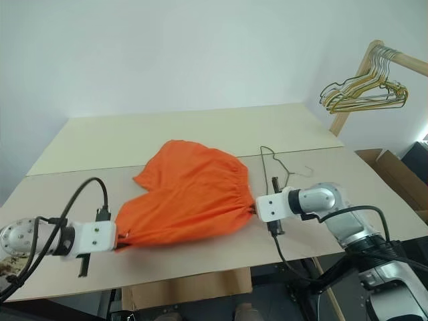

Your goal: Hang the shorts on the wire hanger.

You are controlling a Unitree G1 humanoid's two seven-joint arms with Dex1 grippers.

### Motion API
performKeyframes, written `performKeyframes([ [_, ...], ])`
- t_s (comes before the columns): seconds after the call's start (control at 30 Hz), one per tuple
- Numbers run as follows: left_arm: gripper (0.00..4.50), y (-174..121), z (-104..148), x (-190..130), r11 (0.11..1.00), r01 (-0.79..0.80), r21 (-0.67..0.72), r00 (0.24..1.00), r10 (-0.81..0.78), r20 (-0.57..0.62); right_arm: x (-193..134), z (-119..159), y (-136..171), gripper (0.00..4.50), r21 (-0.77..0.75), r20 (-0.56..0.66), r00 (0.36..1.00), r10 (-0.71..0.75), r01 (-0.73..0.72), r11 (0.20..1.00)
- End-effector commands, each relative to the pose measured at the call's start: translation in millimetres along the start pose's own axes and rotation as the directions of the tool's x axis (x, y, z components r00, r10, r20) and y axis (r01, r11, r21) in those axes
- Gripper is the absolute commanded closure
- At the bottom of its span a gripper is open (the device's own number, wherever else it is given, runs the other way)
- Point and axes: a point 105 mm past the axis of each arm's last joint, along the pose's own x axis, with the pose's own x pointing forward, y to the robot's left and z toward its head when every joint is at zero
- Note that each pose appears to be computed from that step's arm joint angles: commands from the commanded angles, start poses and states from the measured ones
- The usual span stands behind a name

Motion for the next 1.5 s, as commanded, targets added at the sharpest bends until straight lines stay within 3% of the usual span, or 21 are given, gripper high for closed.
performKeyframes([
  [0.03,4.47,-7.8,2.2,0.0,0.999,0.031,0.011,0.999,-0.031,-0.032,1.0,2.1,-7.3,4.50,-0.005,0.028,1.000,0.004,-0.004,1.000],
  [0.5,4.47,-15.9,7.5,-13.0,0.998,0.063,-0.016,0.994,-0.064,-0.094,2.0,22.4,18.7,4.50,0.008,0.105,0.979,0.175,-0.177,0.984],
  [0.57,4.01,-14.6,8.5,-13.0,0.998,0.059,0.001,0.994,-0.059,-0.091,5.1,19.4,22.8,4.50,0.029,0.073,0.980,0.184,-0.187,0.982],
  [0.7,2.99,-12.2,10.0,-16.2,0.998,0.066,0.003,0.995,-0.066,-0.075,5.7,12.7,30.5,3.35,0.062,0.022,0.979,0.202,-0.203,0.977],
  [0.9,1.27,-5.6,-1.5,-42.2,0.999,0.041,-0.022,0.994,-0.043,-0.099,-21.0,8.9,31.4,1.50,0.110,0.000,0.979,0.206,-0.204,0.973],
  [1.03,0.01,-2.1,-31.0,-69.4,0.997,-0.017,-0.079,0.976,0.000,-0.219,-49.6,0.3,9.9,0.08,0.229,0.002,0.997,0.071,-0.070,0.971],
  [1.1,0.00,3.0,-48.9,-78.6,0.995,-0.059,-0.082,0.951,0.031,-0.306,-58.3,-10.2,-10.8,0.03,0.335,-0.043,0.998,-0.047,0.059,0.940],
  [1.23,0.00,27.2,-41.6,-78.3,0.979,-0.204,-0.031,0.963,0.195,-0.185,-61.2,-40.5,-61.7,0.03,0.530,-0.217,0.926,-0.309,0.377,0.760],
  [1.3,0.00,41.7,-12.4,-75.7,0.958,-0.274,-0.082,0.960,0.278,0.043,-59.8,-60.6,-87.0,0.03,0.674,-0.329,0.838,-0.436,0.532,0.513],
  [1.37,0.00,50.9,10.3,-75.7,0.946,-0.302,-0.116,0.923,0.321,0.212,-53.1,-75.1,-96.3,0.03,0.752,-0.423,0.779,-0.464,0.587,0.300],
  [1.5,0.00,54.3,30.0,-71.9,0.946,-0.282,-0.159,0.874,0.322,0.365,-31.2,-94.6,-94.5,0.03,0.763,-0.549,0.713,-0.436,0.641,0.086],
])
